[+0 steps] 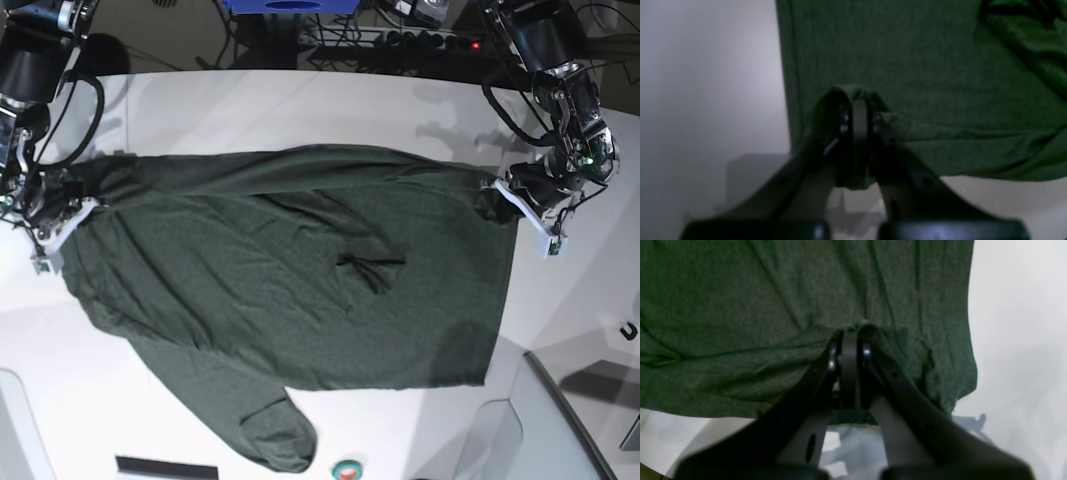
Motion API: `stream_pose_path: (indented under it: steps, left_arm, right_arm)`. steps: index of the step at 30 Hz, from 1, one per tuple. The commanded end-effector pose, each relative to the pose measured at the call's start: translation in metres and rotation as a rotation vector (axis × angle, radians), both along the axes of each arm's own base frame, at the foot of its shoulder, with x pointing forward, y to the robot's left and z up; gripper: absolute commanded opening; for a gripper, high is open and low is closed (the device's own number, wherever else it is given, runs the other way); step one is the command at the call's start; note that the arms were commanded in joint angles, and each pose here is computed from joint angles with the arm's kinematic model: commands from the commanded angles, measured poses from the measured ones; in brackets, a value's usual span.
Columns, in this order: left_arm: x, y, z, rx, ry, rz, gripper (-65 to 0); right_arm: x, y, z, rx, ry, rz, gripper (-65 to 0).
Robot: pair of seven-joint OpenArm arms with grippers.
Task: Layout the t-shirt on the table in an organized manner, then fold the t-shirt properly
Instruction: 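Pull the grasped corners apart and drag the shirt toward the robot, then open both grippers and release the shirt corners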
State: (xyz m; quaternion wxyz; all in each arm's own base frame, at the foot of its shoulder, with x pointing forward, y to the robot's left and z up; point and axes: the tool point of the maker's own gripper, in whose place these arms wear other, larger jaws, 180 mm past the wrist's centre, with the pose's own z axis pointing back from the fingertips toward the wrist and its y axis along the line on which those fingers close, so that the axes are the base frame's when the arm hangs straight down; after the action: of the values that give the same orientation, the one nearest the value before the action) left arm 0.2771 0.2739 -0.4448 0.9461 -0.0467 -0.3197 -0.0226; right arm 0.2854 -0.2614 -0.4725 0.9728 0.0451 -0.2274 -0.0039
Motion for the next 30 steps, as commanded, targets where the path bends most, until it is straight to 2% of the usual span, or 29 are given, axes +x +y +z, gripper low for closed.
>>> stream_pose_path:
  steps: [1, 4, 8, 10, 12, 14, 16, 18, 20, 23, 25, 27, 29, 30]
  left_arm:
    - [0.010, 0.009, 0.012, 0.013, -0.045, 0.006, -65.0]
    - [0.010, 0.016, 0.012, 0.024, -0.041, 0.059, -65.0]
    - [0.009, 0.018, 0.012, 0.028, -0.042, 0.070, -65.0]
    - [0.010, 0.018, 0.014, 0.024, -0.046, 0.072, -52.5]
    - [0.011, 0.018, 0.015, 0.023, -0.050, 0.072, -35.1]
    - [0.011, 0.018, 0.015, 0.023, -0.050, 0.074, -20.9]
    - [0.012, 0.019, 0.015, 0.023, -0.053, 0.076, -10.4]
    - [0.010, 0.028, 0.018, 0.026, -0.062, 0.107, -4.3]
    - [0.008, 0.043, 0.029, 0.035, -0.093, 0.155, -2.3]
    - [0.005, 0.054, 0.043, 0.061, -0.127, 0.176, -2.6]
    - [-0.008, 0.050, 0.040, 0.043, -0.122, 0.173, -2.8]
    - [-0.021, 0.043, 0.034, -0.017, -0.123, 0.182, -3.3]
    - [-0.033, 0.036, 0.028, -0.104, -0.131, 0.211, -9.5]
    - [-0.039, 0.032, 0.023, -0.156, -0.134, 0.231, -15.0]
  right_arm:
    - [0.015, -0.008, 0.014, -0.012, -0.054, -0.018, -64.1]
    - [0.015, -0.008, 0.015, -0.013, -0.057, -0.018, -63.9]
    - [0.016, -0.008, 0.016, -0.013, -0.061, -0.017, -57.2]
    - [0.016, -0.008, 0.016, -0.013, -0.060, -0.018, -54.5]
    - [0.016, -0.008, 0.016, -0.014, -0.060, -0.021, -51.6]
    - [0.016, -0.011, 0.016, -0.019, -0.059, -0.048, -49.4]
    - [0.020, -0.015, 0.025, -0.037, -0.087, -0.062, -47.3]
    - [0.021, -0.018, 0.035, -0.056, -0.117, -0.062, -45.3]
    - [0.023, -0.025, 0.049, -0.067, -0.167, -0.093, -44.6]
    - [0.021, -0.039, 0.073, -0.092, -0.241, -0.149, -44.3]
    - [0.016, -0.045, 0.088, -0.095, -0.299, -0.209, -44.6]
    - [0.008, -0.058, 0.107, -0.103, -0.388, -0.299, -44.6]
    - [0.000, -0.061, 0.120, -0.123, -0.454, -0.332, -44.6]
    - [-0.003, -0.062, 0.125, -0.141, -0.472, -0.325, -44.6]
